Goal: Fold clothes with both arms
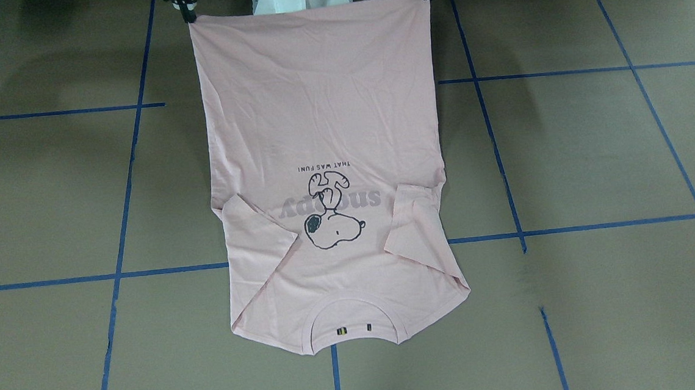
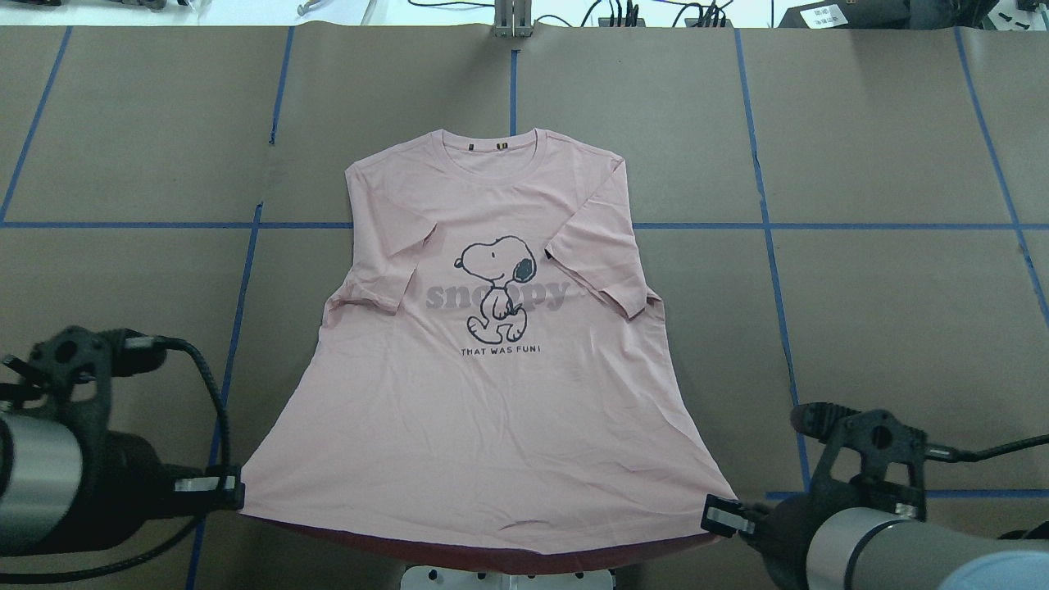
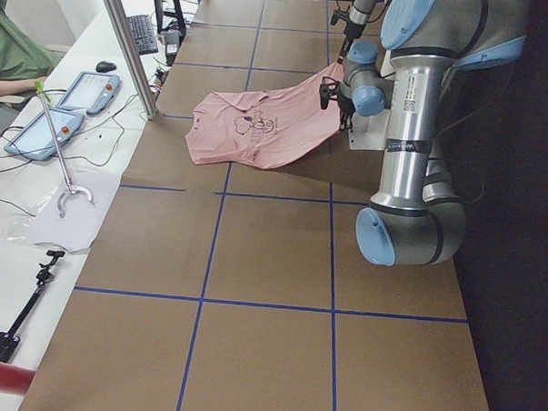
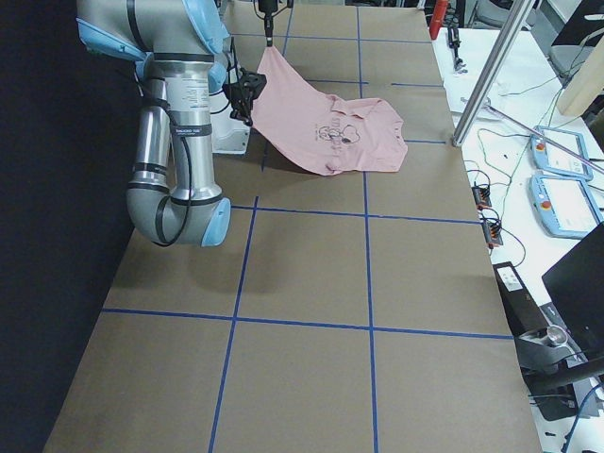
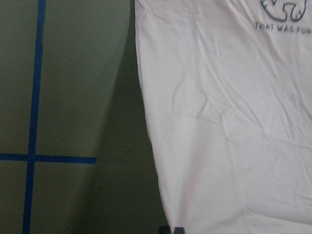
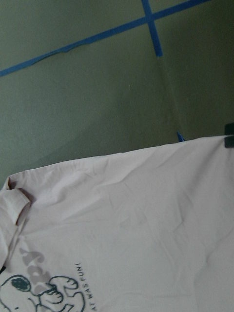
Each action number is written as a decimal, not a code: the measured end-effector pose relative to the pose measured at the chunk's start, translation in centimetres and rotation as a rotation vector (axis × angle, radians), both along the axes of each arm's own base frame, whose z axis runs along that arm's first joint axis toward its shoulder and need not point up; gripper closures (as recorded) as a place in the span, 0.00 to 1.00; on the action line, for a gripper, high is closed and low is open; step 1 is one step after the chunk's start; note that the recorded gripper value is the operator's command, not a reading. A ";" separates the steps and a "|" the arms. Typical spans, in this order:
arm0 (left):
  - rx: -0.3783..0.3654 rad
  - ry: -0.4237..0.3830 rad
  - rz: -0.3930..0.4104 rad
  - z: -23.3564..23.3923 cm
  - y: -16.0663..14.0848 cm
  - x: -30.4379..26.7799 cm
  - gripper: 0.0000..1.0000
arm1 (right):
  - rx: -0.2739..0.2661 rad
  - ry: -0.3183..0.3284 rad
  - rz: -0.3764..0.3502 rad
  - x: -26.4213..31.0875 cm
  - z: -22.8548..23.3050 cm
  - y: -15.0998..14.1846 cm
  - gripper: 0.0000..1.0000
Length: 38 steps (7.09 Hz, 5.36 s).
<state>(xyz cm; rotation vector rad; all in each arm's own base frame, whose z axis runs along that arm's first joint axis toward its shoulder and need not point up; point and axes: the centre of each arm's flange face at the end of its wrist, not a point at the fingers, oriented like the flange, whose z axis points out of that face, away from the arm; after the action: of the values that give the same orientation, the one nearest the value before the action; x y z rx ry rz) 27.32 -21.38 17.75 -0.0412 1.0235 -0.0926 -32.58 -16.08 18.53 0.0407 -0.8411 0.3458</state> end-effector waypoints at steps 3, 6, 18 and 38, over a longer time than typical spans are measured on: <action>0.150 -0.052 -0.033 -2.2 -8.8 0.3 1.00 | 0.109 0.033 -0.023 2.1 -2.8 -6.8 1.00; 0.255 -0.201 -0.104 -0.1 -22.9 -0.1 1.00 | 0.124 0.096 0.070 -0.5 -2.2 -22.7 1.00; 0.356 -0.214 -0.120 16.9 -38.0 14.9 0.00 | 0.224 0.159 0.062 -17.3 10.0 -44.7 0.00; 0.279 -0.108 -0.117 20.7 -19.1 16.6 1.00 | 0.387 0.107 -0.158 -5.0 12.6 -43.2 0.00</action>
<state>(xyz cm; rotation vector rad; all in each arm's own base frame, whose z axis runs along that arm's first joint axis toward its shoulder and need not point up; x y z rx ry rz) 43.89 -40.44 38.41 0.2747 0.9226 -0.0571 -37.55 -59.26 31.16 0.3486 -0.7897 0.0283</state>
